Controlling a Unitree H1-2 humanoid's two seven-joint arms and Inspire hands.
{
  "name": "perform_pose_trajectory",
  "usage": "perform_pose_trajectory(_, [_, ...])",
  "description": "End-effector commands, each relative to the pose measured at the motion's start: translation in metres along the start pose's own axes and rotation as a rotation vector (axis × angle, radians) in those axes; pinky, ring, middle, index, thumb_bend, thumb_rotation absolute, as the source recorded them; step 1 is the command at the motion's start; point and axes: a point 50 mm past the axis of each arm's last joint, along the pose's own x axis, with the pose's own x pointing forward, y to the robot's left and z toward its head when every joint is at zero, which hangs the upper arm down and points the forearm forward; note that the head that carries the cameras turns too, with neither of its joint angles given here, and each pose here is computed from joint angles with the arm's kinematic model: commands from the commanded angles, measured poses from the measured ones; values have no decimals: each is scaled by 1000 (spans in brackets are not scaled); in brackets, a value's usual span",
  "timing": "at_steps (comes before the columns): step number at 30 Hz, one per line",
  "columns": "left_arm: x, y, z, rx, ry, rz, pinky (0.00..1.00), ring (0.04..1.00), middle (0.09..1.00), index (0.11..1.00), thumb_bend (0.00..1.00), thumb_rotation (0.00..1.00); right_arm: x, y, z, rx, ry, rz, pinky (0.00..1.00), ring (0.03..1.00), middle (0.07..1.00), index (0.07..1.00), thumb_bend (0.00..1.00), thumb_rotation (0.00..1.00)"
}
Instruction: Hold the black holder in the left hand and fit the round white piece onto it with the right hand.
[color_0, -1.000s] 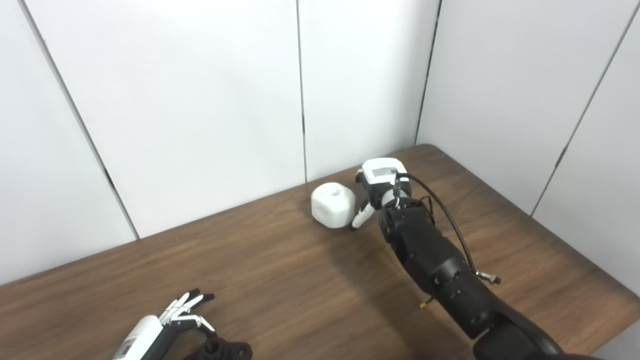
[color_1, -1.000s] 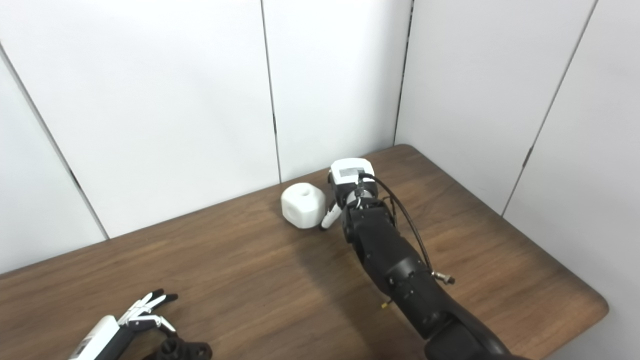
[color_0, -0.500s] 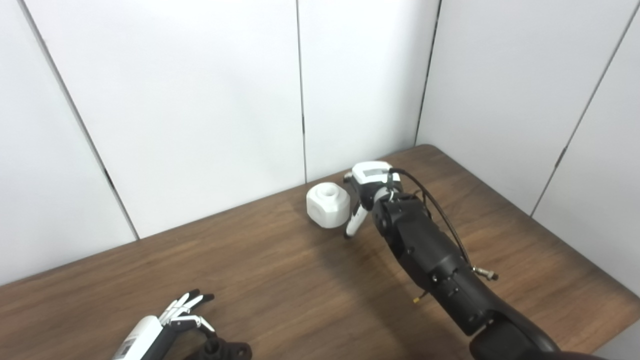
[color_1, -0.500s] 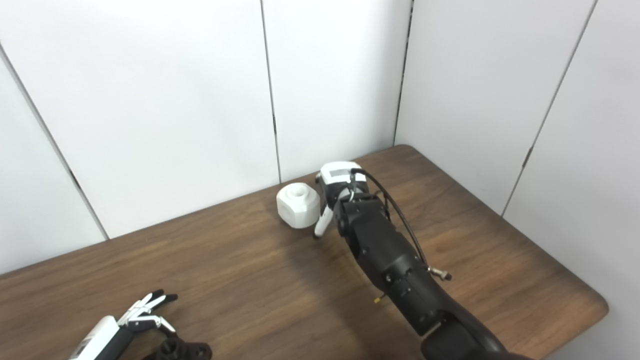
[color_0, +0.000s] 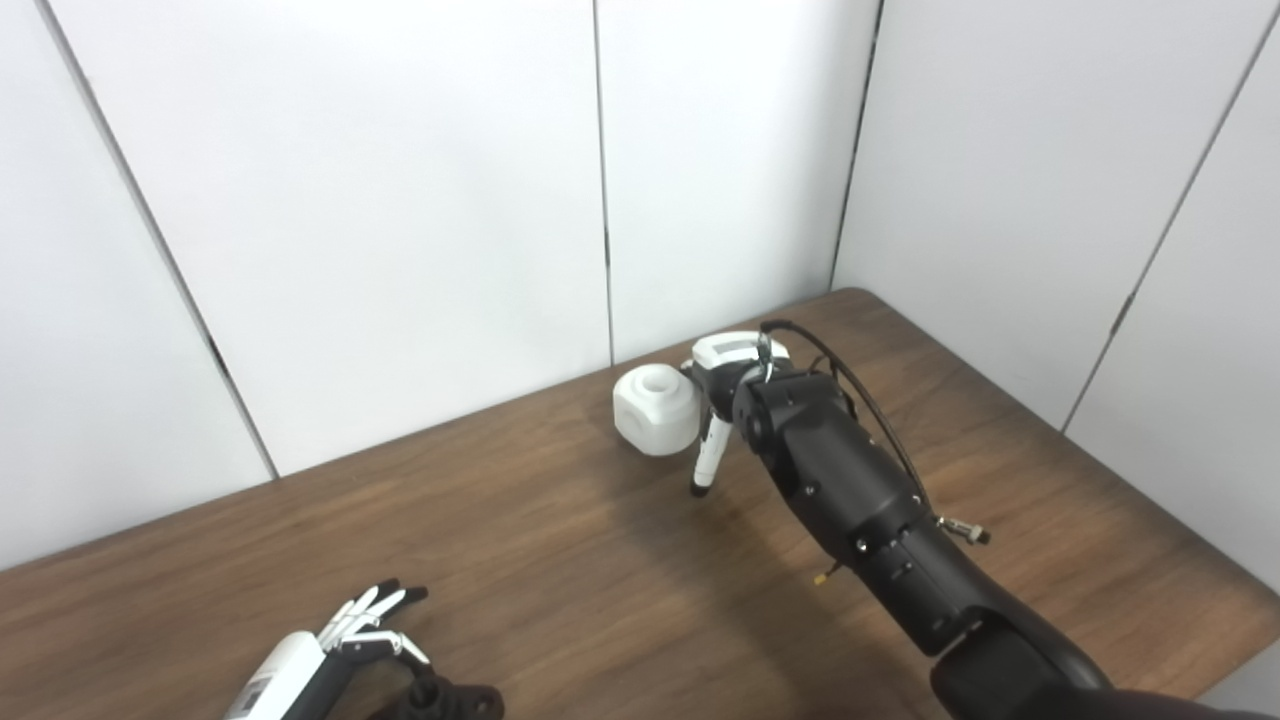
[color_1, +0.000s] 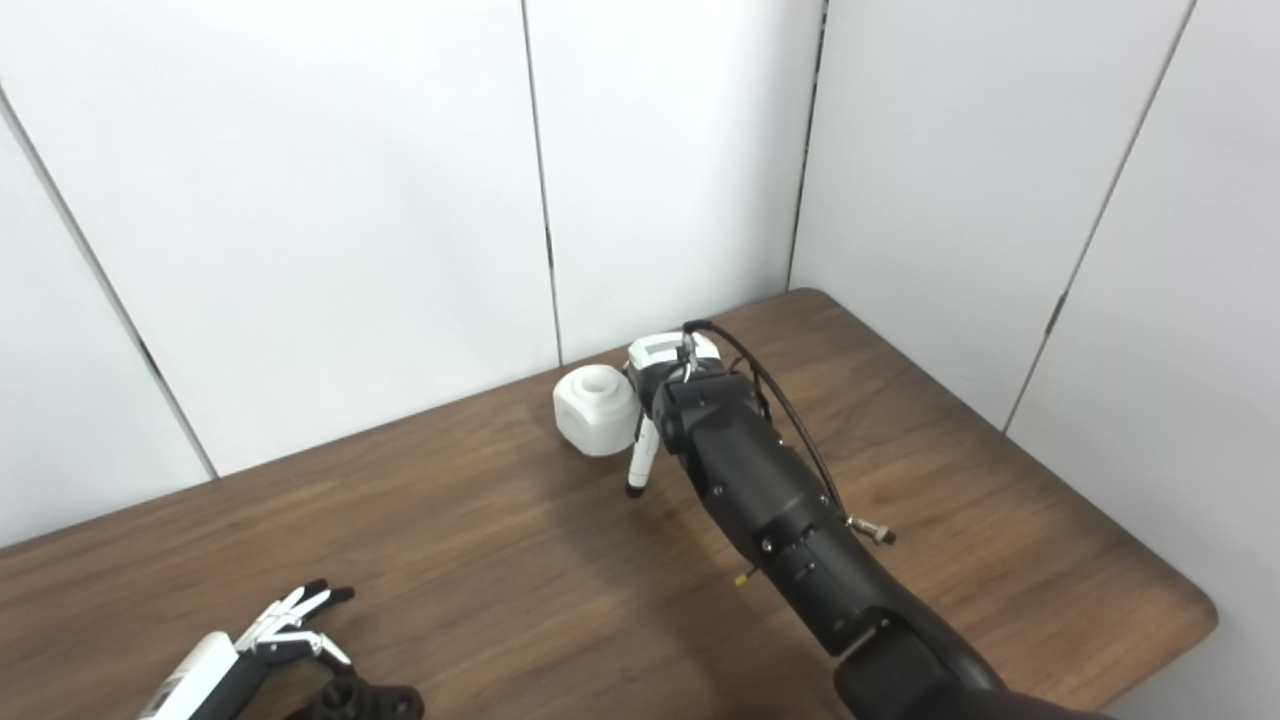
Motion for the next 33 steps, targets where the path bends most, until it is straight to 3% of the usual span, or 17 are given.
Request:
perform_pose_trajectory(1, [-36,-31,-25,12,155,-193,1000,1000,931,487,523,59,-7,-35,6,11,0,-104,930,967,1000,947,1000,297])
perform_pose_trajectory(7, [-36,-31,-25,15,161,-195,997,997,929,487,523,58,-13,-38,13,94,26,-175,886,934,993,961,1000,360])
perform_pose_trajectory(15, [-36,-31,-25,6,157,-191,987,993,925,487,523,57,-15,-40,33,82,100,-314,822,933,981,852,931,565])
perform_pose_trajectory(26, [-38,-31,-24,-1,155,-188,968,985,921,486,523,55,-8,-41,54,72,163,-318,808,917,974,867,999,621])
perform_pose_trajectory(33, [-40,-30,-23,-7,150,-184,955,982,918,486,523,54,1,-38,58,21,225,-338,783,911,970,851,991,664])
